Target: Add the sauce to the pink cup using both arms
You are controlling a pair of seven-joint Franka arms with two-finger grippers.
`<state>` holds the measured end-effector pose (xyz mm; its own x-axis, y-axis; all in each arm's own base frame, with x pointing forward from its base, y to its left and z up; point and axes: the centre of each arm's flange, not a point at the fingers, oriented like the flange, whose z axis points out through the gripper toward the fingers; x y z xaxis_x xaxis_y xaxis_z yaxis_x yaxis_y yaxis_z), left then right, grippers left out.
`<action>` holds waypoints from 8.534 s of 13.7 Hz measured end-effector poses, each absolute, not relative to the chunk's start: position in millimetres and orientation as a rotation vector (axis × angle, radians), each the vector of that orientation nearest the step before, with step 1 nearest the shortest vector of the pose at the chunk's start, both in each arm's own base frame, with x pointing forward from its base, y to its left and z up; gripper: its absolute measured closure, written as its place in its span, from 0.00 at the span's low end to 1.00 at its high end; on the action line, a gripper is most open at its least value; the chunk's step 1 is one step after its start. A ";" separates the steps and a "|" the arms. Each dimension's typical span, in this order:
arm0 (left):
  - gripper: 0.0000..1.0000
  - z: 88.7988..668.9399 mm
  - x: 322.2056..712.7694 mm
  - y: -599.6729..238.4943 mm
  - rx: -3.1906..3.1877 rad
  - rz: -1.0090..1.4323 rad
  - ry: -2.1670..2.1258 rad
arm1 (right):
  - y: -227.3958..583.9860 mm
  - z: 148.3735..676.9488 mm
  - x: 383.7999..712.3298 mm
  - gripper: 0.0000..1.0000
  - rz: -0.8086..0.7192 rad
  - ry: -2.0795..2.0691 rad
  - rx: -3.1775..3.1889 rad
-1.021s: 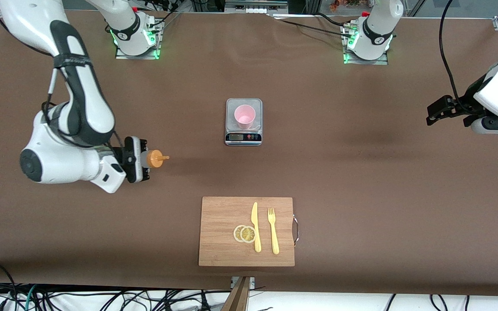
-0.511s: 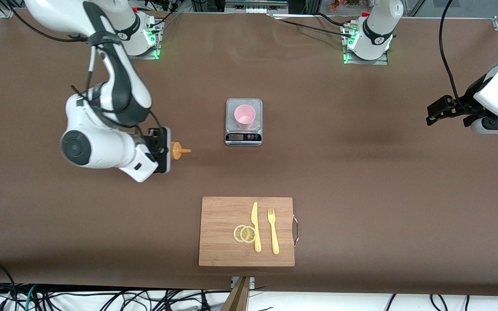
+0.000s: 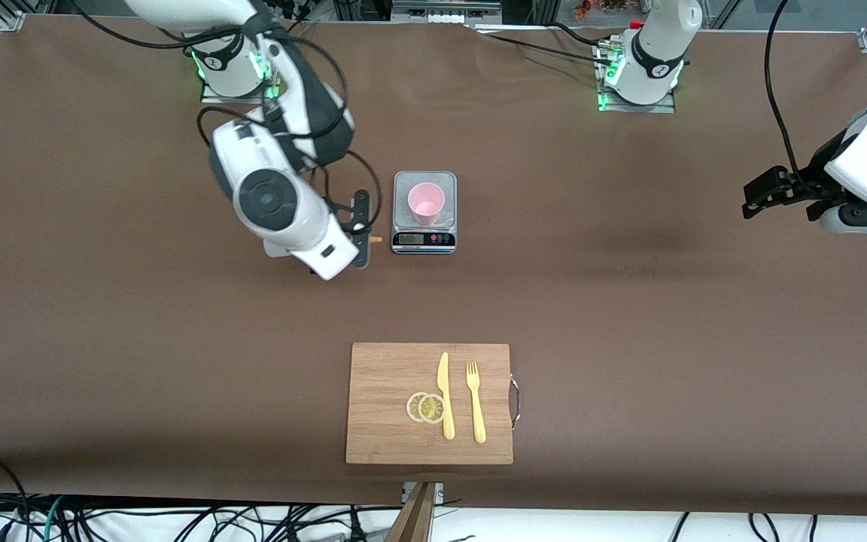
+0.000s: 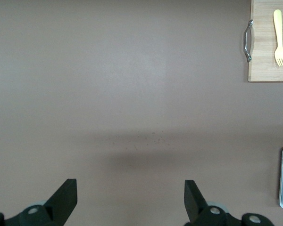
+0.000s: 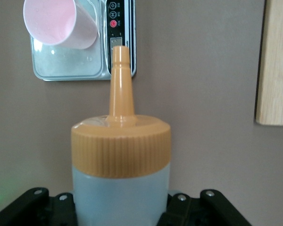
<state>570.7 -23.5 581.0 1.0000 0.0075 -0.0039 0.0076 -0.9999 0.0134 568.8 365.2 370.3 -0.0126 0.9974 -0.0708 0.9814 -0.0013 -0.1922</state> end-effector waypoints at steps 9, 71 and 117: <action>0.00 581.0 570.7 -23.5 3.128 -0.006 0.012 | 430.2 354.3 523.0 0.80 0.385 -2.427 -2.076; 0.00 577.9 572.1 -23.3 3.128 -0.015 0.012 | -20.6 222.1 657.7 0.80 -0.852 -1.583 -1.330; 0.00 577.4 572.4 -23.3 3.127 -0.016 0.012 | -262.8 231.7 634.1 0.00 -0.890 -1.394 -1.509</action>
<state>572.4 -23.3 577.4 0.9999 0.0076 -0.0102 0.0078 -0.9999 0.0141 634.1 -262.8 231.7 0.1167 0.3675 0.9227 0.9916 0.0082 -0.1287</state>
